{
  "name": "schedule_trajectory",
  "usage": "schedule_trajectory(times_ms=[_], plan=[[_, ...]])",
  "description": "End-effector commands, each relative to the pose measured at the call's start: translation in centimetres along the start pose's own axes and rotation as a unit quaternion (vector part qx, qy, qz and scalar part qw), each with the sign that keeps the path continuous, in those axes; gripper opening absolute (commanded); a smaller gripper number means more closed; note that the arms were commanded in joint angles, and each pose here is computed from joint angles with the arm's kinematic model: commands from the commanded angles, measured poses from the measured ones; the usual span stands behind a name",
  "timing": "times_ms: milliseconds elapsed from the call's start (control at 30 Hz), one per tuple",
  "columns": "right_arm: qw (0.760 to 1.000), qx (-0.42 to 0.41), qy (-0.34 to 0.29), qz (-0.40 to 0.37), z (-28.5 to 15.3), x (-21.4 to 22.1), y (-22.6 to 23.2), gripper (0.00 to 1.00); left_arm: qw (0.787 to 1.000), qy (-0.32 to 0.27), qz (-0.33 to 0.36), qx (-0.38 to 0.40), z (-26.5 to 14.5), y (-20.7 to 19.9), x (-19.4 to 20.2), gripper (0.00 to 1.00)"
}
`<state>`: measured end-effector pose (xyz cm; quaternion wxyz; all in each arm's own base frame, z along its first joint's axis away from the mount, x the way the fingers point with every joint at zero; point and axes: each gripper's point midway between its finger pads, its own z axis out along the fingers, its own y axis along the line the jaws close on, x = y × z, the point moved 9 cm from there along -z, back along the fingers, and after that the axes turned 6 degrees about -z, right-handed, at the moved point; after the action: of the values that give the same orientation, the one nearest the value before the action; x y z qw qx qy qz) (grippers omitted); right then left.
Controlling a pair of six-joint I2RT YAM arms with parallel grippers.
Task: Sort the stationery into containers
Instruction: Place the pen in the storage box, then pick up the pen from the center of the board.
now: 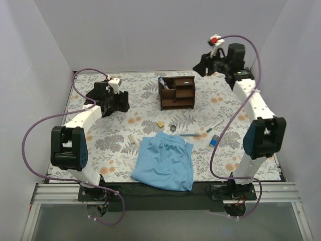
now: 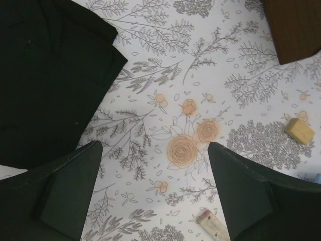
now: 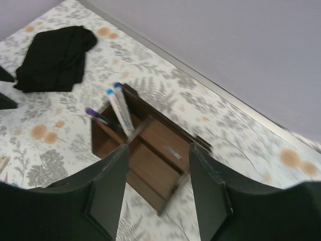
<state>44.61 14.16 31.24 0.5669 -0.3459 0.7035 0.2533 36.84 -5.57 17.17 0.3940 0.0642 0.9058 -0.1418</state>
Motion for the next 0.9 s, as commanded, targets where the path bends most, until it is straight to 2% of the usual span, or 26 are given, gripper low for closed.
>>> schedule_trajectory(times_ms=[0,33,100,167,233,333,400,433,633,867], plan=[[0.982,0.075,0.125,0.123,-7.7,4.7,-1.8,0.58,0.997,-0.067,0.022,0.041,-2.8,-1.3,-1.1,0.87],[0.979,0.066,0.145,0.126,-8.4,5.5,-1.6,0.57,0.996,-0.077,0.025,0.043,-3.3,-1.4,-1.2,0.87],[0.977,0.042,0.2,0.063,-9.7,7.2,-1.5,0.56,0.996,-0.072,0.024,0.044,-3.4,-1.4,-0.4,0.87],[0.96,0.044,0.27,0.052,-11.0,9.1,-1.2,0.56,0.996,-0.073,0.025,0.052,-3.8,-1.7,-0.2,0.87],[0.945,0.058,0.309,0.093,-11.6,10.1,-1.3,0.56,0.995,-0.078,0.027,0.064,-4.2,-2.0,-0.3,0.87],[0.903,0.14,0.327,0.243,-13.0,11.9,-1.8,0.54,0.994,-0.084,0.028,0.071,-4.4,-2.1,-0.5,0.87],[0.889,0.155,0.333,0.273,-13.4,12.7,-0.8,0.56,0.993,-0.091,0.027,0.068,-4.4,-2.1,-0.7,0.87],[0.875,0.156,0.35,0.296,-13.5,14.0,0.0,0.56,0.993,-0.091,0.025,0.066,-4.4,-2.1,-0.7,0.87],[0.826,0.2,0.39,0.354,-14.1,17.0,1.6,0.56,0.994,-0.094,0.014,0.061,-5.3,-2.3,-0.2,0.87],[0.795,0.239,0.414,0.374,-13.3,19.2,-0.1,0.57,0.996,-0.069,0.009,0.052,-5.8,-2.2,0.9,0.86]])
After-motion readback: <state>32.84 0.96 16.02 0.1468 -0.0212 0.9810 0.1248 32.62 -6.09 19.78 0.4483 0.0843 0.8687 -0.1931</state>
